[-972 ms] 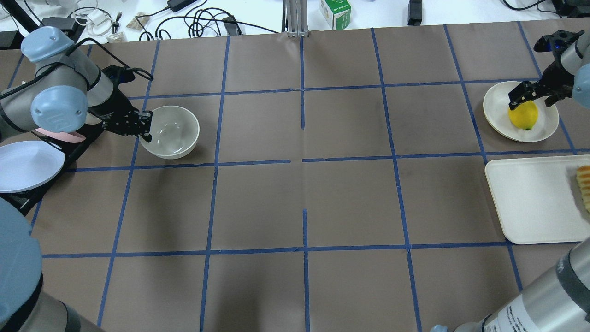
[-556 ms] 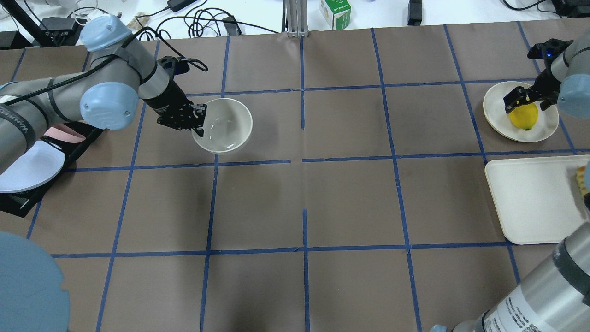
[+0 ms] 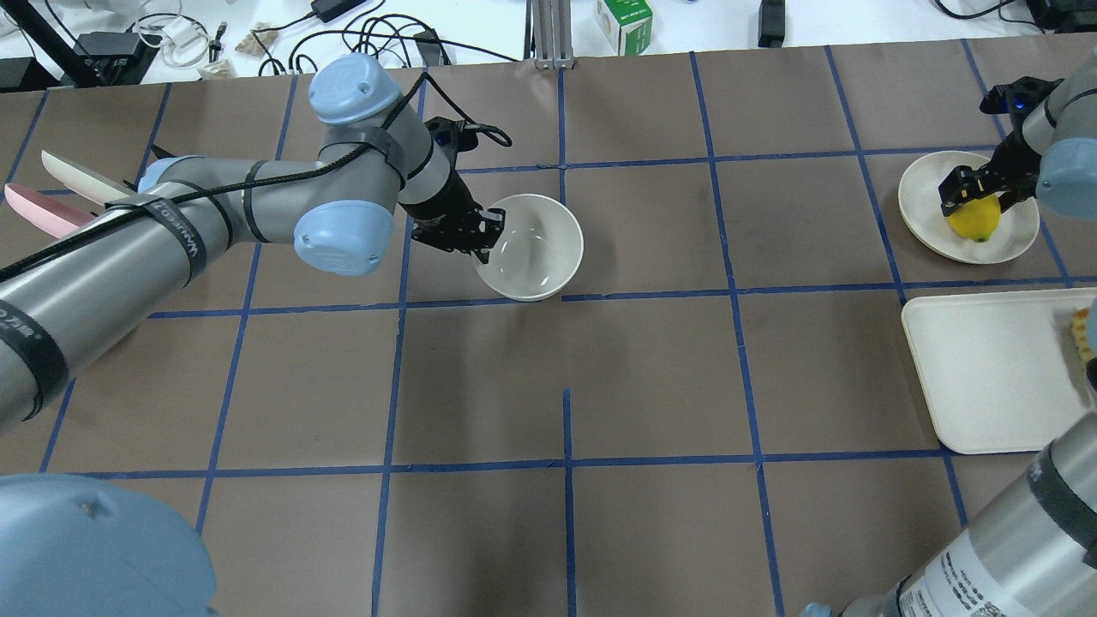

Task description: Place bowl and put lemon in it

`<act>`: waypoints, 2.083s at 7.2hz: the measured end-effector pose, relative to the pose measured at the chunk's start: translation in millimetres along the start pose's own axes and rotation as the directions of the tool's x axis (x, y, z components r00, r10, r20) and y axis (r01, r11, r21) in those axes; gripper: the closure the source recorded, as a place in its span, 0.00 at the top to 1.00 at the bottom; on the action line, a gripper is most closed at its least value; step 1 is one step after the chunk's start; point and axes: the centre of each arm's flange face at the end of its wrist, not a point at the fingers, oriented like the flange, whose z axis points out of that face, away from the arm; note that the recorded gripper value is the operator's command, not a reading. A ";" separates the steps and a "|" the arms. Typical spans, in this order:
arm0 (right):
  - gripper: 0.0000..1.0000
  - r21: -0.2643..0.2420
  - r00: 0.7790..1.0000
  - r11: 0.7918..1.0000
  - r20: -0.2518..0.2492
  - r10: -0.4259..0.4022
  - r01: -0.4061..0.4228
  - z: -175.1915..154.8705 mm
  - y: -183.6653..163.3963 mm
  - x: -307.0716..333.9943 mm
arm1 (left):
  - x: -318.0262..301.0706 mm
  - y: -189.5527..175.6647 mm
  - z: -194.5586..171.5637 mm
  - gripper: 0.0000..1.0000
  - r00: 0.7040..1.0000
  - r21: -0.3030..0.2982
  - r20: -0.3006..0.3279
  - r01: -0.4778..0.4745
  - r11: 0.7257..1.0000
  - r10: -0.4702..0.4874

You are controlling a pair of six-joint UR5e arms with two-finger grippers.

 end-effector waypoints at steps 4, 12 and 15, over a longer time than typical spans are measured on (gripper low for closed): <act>0.00 -0.100 0.996 0.992 0.026 0.082 -0.079 -63.2 21.6 -18.5 | 17.0 12.1 36.3 0.37 1.000 -0.034 0.006 0.020 0.999 -0.020; 0.00 -0.146 0.977 0.968 0.034 0.211 -0.204 -188.7 60.4 -313.2 | -49.6 20.6 -177.7 0.92 0.988 0.000 0.145 0.061 0.998 -0.060; 0.00 -0.145 0.970 0.964 0.066 0.233 -0.221 -185.0 82.2 -421.0 | -71.7 65.3 -270.9 0.92 0.978 0.000 0.195 0.073 0.997 -0.071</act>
